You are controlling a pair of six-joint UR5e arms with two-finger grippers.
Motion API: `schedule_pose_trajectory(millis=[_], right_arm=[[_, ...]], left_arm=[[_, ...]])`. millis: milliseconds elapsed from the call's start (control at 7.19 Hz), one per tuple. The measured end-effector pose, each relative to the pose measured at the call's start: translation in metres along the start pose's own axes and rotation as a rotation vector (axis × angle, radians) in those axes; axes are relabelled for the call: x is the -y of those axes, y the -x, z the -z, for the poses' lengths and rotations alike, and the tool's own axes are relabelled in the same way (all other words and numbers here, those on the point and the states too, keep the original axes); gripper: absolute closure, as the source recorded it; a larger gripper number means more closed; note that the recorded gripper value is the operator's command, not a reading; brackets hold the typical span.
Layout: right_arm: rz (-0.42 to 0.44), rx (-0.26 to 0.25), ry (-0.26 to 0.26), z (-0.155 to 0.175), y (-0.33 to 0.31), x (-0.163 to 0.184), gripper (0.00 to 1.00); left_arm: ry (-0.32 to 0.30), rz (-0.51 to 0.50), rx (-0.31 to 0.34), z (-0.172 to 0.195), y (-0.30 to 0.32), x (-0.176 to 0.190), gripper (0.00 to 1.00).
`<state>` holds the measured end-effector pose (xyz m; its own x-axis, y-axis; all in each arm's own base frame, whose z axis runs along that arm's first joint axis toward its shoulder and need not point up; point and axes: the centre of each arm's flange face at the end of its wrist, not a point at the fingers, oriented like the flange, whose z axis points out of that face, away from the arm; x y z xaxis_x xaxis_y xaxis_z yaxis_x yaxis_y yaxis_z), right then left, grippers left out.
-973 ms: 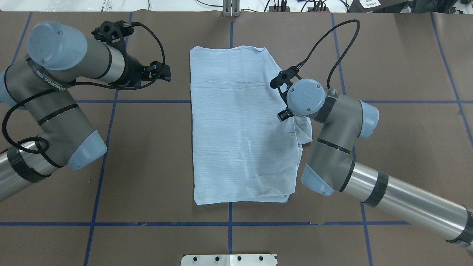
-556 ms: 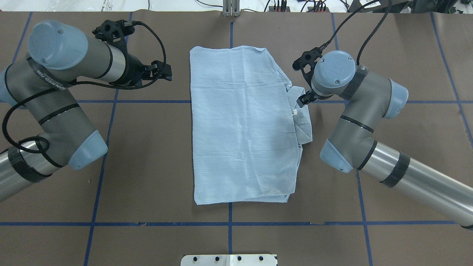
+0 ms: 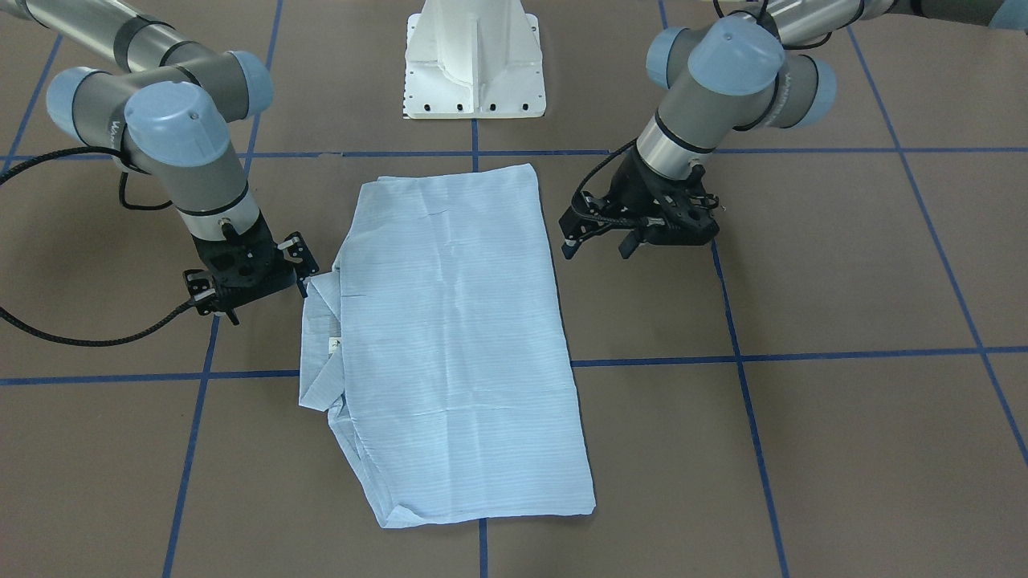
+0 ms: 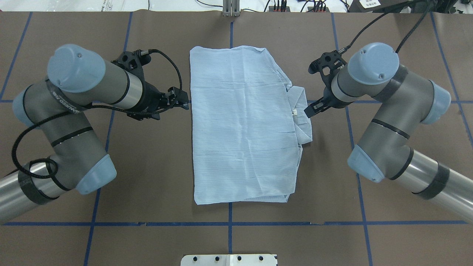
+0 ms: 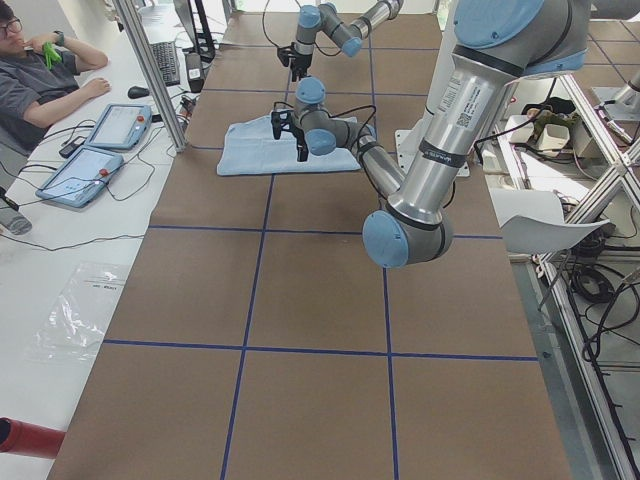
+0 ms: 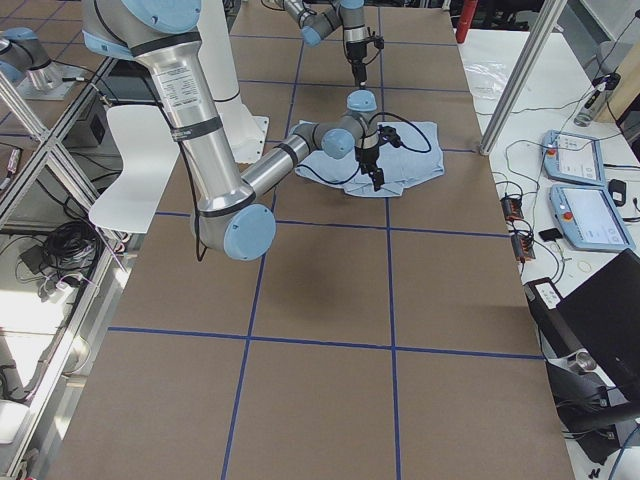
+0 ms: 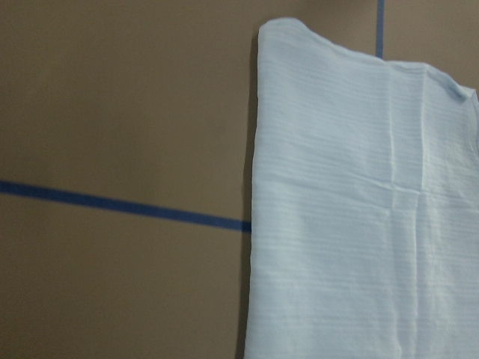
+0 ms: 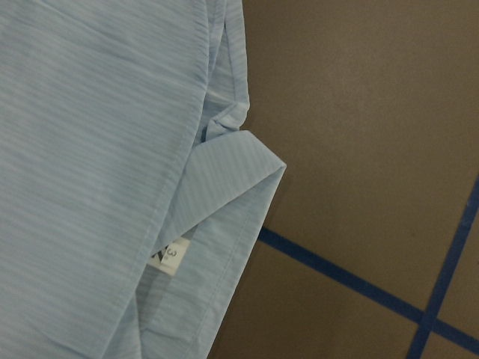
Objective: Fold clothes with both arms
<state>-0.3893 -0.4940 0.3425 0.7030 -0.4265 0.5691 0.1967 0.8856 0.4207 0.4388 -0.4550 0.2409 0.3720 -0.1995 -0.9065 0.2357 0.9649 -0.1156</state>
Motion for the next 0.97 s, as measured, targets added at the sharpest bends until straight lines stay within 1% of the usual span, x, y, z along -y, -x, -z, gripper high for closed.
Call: schedule_pose_trajectory(millis=[139, 417, 556, 695, 973], right_arm=[[-0.054, 0.038, 0.012, 0.010, 0.001, -0.013, 0.00], [-0.164, 0.088, 0.027, 0.024, 0.007, -0.028, 0.00], [-0.197, 0.105, 0.039, 0.027, 0.011, -0.034, 0.00], [-0.213, 0.114, 0.048, 0.027, 0.016, -0.038, 0.00], [-0.219, 0.122, 0.054, 0.027, 0.020, -0.041, 0.00]], left_arm=[[0.039, 0.064, -0.004, -0.013, -0.008, -0.035, 0.00], [0.074, 0.166, 0.013, -0.045, -0.018, -0.106, 0.00], [0.090, 0.199, 0.036, -0.057, -0.018, -0.131, 0.00], [0.103, 0.214, 0.068, -0.067, -0.016, -0.151, 0.01], [0.108, 0.215, 0.106, -0.081, -0.011, -0.173, 0.02]])
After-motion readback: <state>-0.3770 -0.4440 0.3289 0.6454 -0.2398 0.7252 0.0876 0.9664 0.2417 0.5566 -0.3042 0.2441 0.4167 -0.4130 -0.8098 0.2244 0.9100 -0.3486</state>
